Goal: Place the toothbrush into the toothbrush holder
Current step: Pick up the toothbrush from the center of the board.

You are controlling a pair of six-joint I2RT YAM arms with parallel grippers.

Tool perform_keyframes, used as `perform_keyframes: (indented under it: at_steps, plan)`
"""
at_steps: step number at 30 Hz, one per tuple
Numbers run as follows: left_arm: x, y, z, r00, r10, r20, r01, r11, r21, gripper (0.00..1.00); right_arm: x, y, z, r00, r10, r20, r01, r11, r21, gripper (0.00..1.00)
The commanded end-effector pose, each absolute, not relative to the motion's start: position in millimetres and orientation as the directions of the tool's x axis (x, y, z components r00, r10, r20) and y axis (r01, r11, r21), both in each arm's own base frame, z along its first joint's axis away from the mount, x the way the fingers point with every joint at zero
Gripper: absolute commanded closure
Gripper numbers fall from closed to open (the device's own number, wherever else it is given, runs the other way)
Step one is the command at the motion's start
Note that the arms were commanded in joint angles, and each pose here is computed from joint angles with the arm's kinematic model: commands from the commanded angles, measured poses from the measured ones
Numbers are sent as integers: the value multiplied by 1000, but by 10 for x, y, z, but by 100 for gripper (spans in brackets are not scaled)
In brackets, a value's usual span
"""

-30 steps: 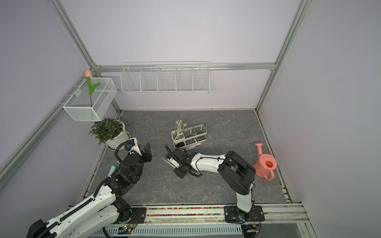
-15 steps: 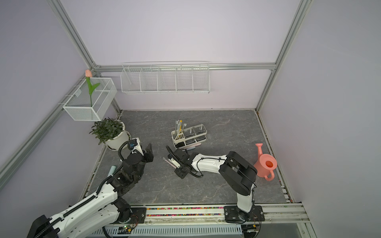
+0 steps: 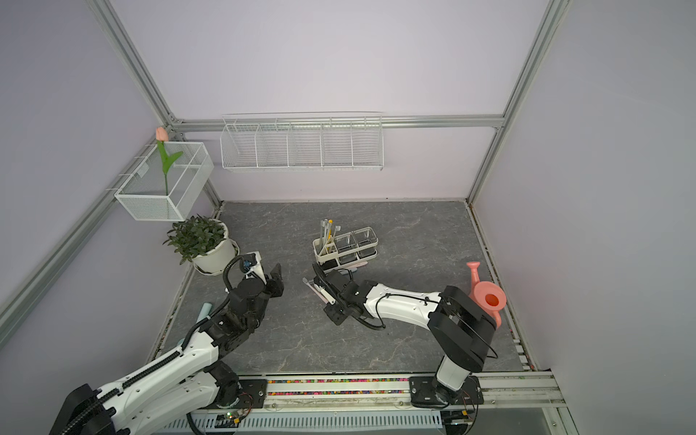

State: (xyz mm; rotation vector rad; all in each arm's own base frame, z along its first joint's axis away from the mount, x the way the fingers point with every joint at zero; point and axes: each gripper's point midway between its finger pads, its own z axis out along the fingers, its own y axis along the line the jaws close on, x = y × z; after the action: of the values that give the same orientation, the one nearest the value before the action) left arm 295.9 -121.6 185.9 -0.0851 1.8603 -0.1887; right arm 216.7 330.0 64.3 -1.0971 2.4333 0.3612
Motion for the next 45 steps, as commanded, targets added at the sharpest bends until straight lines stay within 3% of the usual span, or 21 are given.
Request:
perform_keyframes:
  at_steps: [1,16,31,37,45]
  plan:
    - [2996,-1316,1991,-291,-183,-939,75,974,-213,42,2213,3248,756,-590,-600,-540,-728,684,35,93]
    - [3041,-1393,1938,-339,-171,-925,92,973,-213,40,2377,3021,812,-559,-610,-562,-683,722,-104,93]
    - [3180,-1330,1717,-403,-183,-897,72,970,-231,40,2387,2799,920,-540,-585,-605,-654,744,-136,93]
    - [3201,-1616,1816,-468,-154,-870,233,929,-289,39,2453,2779,920,-541,-570,-619,-634,759,-145,93]
    - [3082,-1817,2002,-462,-163,-871,356,866,-352,37,2522,2763,985,-537,-551,-639,-611,776,-156,93]
